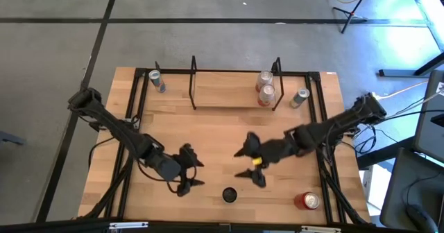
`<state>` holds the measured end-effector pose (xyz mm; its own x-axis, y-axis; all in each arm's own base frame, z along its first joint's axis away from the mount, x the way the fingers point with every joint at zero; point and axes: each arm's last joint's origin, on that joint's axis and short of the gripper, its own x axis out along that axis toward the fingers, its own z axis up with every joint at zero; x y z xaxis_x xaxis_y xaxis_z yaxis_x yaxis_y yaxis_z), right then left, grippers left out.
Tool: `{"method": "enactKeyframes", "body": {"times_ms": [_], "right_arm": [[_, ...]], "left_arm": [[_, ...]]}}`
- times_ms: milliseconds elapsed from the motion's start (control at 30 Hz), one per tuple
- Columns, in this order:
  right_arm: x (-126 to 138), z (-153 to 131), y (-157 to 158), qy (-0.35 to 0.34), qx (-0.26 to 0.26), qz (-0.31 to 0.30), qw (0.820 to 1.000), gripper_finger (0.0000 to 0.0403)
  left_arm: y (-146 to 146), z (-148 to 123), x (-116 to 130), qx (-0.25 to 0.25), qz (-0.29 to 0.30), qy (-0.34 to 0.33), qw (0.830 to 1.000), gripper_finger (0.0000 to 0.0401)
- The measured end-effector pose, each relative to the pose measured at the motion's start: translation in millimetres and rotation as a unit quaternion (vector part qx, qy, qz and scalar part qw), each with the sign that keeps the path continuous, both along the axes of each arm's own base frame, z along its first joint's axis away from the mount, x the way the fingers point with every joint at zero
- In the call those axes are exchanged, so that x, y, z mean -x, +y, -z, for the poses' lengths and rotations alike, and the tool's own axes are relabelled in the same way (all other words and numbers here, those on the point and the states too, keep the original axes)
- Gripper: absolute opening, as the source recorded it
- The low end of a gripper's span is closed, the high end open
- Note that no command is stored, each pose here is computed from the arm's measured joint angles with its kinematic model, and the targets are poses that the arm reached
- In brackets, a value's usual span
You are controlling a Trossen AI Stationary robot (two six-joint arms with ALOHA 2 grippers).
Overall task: Place canned beverage on shelf
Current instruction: Put the bottom white soda can on the shelf
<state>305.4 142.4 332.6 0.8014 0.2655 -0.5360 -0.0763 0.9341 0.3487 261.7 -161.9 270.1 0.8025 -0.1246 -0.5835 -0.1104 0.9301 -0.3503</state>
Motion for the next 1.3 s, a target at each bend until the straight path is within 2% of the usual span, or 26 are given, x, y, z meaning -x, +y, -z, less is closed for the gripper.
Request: {"method": "enactKeyframes", "body": {"times_ms": [167,367,633,900,1000,1167,1300], "right_arm": [[-5.8,22.5,39.4,-0.008,0.027,-0.029,0.999,0.0347],[-19.2,57.9,71.5,-0.001,0.036,-0.053,0.998,0.0347],[-31.7,92.1,83.2,0.025,0.055,-0.055,0.997,0.0347],[-35.2,106.3,85.3,0.040,0.071,-0.054,0.995,0.0346],[-35.3,103.1,85.0,0.033,0.067,-0.050,0.996,0.0323],[-32.6,93.7,81.1,0.026,0.067,-0.050,0.996,0.0224],[-32.7,77.6,67.2,0.013,0.063,-0.044,0.997,0.0217]], "left_arm": [[-19.3,12.2,-7.9,0.043,0.006,-0.007,0.999,0.0314],[-40.2,21.6,0.3,0.042,0.034,0.005,0.999,0.0314],[-52.0,22.8,12.0,0.072,0.006,0.014,0.997,0.0314],[-53.0,23.6,13.9,0.078,-0.003,0.019,0.997,0.0314],[-52.9,23.2,14.0,0.097,-0.016,0.022,0.995,0.0314],[-52.6,22.8,13.9,0.110,-0.025,0.025,0.993,0.0314],[-47.6,15.2,17.1,0.119,-0.018,0.028,0.992,0.0314]]}}
